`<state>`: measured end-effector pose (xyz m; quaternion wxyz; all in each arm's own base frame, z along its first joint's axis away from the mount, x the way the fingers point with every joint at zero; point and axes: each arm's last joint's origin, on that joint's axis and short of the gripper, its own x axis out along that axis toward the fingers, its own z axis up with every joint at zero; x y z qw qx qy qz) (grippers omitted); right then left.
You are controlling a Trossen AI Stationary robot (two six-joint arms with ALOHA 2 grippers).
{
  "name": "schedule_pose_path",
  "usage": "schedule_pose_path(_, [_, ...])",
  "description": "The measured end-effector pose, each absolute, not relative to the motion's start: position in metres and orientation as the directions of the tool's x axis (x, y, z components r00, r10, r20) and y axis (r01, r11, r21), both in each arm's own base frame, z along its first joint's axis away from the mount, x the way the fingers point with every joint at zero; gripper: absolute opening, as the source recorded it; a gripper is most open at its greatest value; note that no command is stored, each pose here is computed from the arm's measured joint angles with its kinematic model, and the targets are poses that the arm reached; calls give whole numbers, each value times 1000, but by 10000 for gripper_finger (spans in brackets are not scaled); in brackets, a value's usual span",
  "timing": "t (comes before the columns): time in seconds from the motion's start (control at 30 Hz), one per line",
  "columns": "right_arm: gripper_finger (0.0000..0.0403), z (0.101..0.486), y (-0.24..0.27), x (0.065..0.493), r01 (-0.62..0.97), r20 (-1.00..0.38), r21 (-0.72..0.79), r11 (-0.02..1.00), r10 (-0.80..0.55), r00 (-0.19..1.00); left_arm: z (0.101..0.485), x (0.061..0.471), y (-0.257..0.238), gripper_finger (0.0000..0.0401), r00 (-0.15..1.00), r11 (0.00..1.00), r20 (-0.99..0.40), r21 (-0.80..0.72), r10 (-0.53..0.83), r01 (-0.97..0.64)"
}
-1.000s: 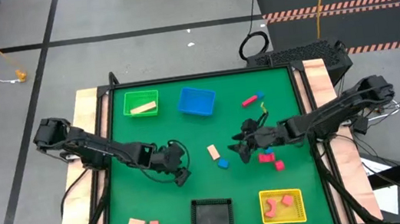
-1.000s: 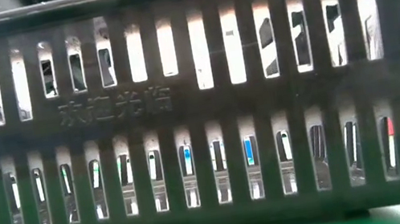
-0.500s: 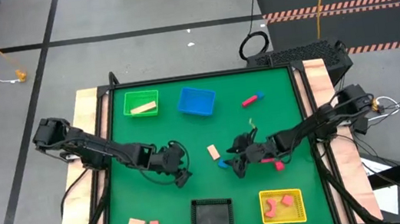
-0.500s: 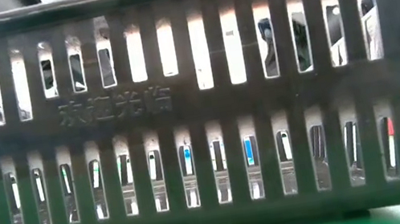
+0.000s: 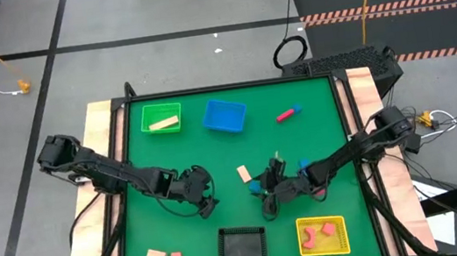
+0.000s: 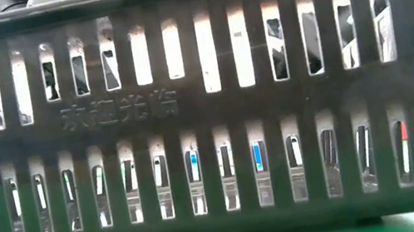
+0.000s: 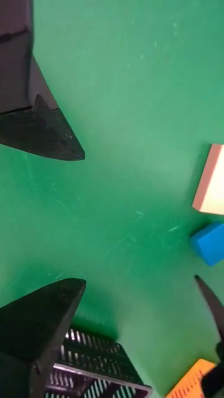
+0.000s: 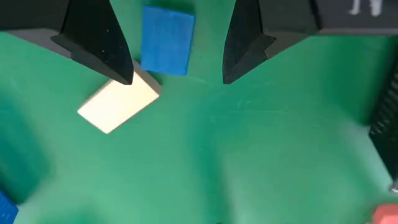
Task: Sort & place blocks by color
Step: Put the left blue wooden block into the blue basket
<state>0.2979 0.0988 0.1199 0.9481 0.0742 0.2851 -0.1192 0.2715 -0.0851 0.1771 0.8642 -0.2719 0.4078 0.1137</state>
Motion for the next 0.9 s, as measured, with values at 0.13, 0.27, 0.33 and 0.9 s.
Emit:
schedule_pose_path(0.13, [240,114,98,299,273,-572,60,960,-191,798,177,271,-88,326,643,830,-766,-375,-27,-412])
schedule_pose_path(0.27, [240,111,97,298,302,-584,40,953,-223,781,177,270,-89,326,642,833,-766,-374,-29,-409])
schedule_pose_path(0.33, [240,111,97,297,303,-591,34,952,-226,775,177,270,-89,326,643,832,-766,-375,-30,-409])
schedule_pose_path(0.9, [234,106,91,295,352,-631,46,935,-246,736,177,270,-88,326,647,838,-762,-356,-4,-414])
